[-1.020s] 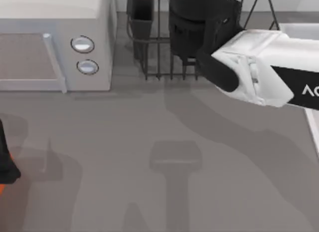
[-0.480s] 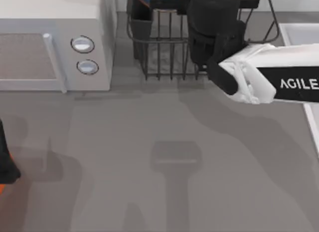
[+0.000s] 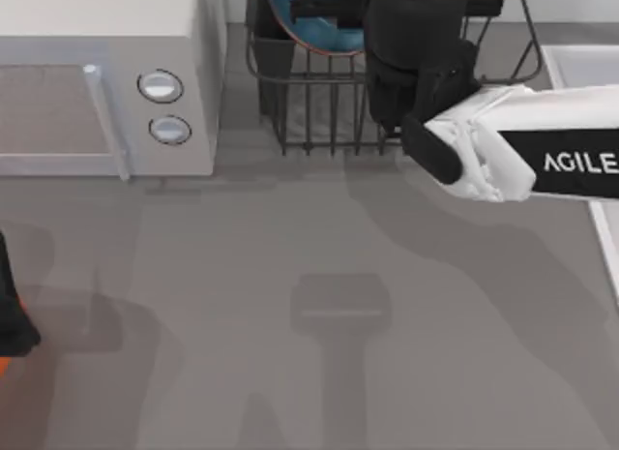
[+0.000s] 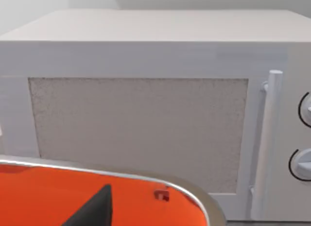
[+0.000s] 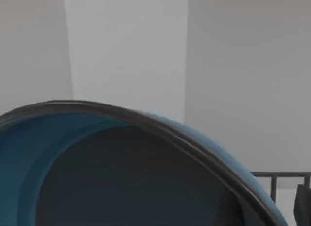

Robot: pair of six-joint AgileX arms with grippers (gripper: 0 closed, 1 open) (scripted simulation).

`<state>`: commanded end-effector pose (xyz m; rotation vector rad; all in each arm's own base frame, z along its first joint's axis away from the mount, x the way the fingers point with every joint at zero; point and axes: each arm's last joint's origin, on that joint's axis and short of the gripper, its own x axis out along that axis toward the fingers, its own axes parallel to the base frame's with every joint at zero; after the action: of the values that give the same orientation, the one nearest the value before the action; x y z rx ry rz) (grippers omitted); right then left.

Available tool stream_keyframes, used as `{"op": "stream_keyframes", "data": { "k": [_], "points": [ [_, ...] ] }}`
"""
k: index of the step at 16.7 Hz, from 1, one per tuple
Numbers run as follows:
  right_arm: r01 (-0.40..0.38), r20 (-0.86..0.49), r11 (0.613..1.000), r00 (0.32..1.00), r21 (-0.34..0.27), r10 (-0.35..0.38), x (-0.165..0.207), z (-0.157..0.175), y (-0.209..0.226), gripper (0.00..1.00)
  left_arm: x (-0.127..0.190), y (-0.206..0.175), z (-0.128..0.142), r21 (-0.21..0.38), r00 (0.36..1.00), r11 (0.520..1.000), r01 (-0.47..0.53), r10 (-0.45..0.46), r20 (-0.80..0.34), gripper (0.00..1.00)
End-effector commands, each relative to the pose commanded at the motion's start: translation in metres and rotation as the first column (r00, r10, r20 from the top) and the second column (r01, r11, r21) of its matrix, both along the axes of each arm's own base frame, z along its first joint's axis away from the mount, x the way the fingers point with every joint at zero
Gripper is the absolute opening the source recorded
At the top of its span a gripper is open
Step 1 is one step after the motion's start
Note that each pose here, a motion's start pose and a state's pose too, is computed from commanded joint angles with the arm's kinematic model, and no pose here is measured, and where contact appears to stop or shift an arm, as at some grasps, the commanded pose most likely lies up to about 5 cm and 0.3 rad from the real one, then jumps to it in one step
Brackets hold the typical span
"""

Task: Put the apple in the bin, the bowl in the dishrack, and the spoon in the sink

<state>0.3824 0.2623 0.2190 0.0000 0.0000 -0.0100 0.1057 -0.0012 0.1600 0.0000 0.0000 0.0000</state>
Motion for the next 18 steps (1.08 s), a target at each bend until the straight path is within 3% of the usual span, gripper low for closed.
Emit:
{"op": "stream_keyframes", "data": {
  "k": [6,18],
  "points": [
    [0.000,0.000,1.000,1.000,0.000,0.000,0.0000,0.0000,0.0000,0.98,0.0000,0.0000,0.0000,0.000,1.000,1.000,0.000,0.000,0.000,1.00],
    [-0.003,0.000,1.000,1.000,0.001,0.003,-0.0022,0.0046,-0.0055,1.00,0.0000,0.0000,0.0000,0.000,1.000,1.000,0.000,0.000,0.000,1.00]
  ]
}}
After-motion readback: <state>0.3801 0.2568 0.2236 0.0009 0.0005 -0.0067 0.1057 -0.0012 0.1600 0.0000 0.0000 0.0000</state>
